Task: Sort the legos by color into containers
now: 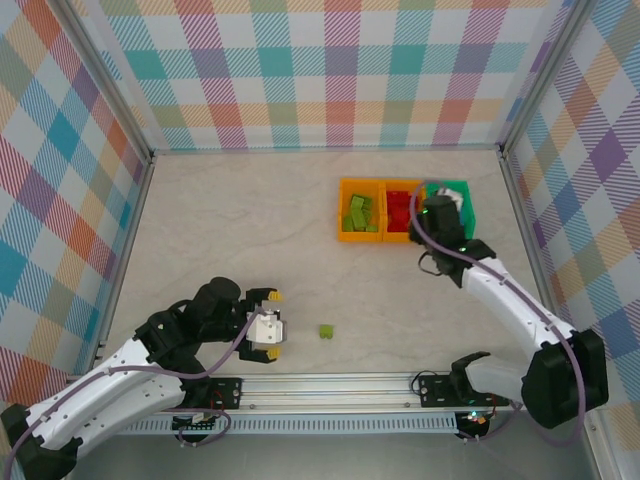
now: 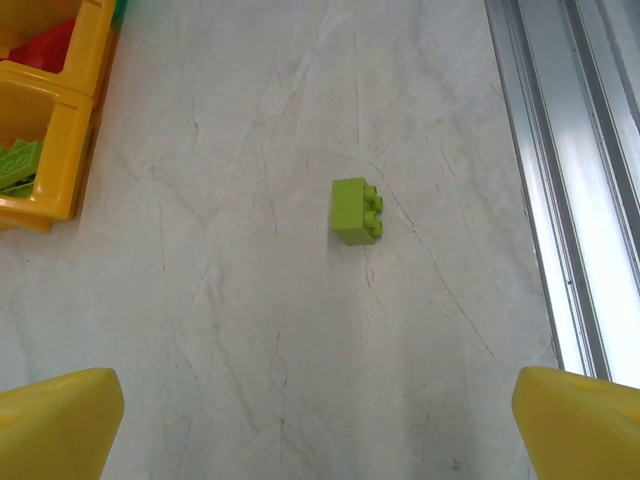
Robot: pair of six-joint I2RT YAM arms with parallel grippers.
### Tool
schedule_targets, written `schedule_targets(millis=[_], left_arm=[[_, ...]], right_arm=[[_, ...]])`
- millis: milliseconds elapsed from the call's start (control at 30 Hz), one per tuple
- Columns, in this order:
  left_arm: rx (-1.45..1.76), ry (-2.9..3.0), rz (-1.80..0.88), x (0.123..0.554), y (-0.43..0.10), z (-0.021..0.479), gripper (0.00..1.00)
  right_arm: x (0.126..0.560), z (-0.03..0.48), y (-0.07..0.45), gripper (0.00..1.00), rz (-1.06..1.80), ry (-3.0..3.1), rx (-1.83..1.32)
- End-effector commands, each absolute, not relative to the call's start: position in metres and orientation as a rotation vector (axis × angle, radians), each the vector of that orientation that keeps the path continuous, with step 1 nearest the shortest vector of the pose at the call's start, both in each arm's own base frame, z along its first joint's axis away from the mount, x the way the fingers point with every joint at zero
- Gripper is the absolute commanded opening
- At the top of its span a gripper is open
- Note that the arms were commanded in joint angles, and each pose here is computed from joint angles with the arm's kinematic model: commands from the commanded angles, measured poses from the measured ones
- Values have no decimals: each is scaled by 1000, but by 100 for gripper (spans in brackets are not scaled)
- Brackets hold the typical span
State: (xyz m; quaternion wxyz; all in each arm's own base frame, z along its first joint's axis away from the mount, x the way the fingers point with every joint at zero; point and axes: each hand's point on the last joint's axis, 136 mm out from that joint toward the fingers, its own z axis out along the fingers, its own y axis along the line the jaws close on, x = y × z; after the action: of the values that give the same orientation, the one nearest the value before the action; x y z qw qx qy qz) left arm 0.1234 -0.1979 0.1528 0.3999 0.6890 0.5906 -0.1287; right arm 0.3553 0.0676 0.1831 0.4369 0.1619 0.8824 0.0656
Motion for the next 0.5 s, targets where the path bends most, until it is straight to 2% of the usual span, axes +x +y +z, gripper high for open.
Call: schedule_targets(millis=[0,233,400,467], left_arm=[[1690,1477,-338,130,-201,161,100],[1350,1638,-362,166,-202,194,100],[1293,1681,-419,177,-202,201,100],[1288,1700,-423,179,-201,201,100]], right_arm=[[370,167,34,10,136,2241,420],[428,139,-6,11,166,2266,512],[466,131,-17,16,175,2250,541],[476,127,-18,23,177,2265,552]])
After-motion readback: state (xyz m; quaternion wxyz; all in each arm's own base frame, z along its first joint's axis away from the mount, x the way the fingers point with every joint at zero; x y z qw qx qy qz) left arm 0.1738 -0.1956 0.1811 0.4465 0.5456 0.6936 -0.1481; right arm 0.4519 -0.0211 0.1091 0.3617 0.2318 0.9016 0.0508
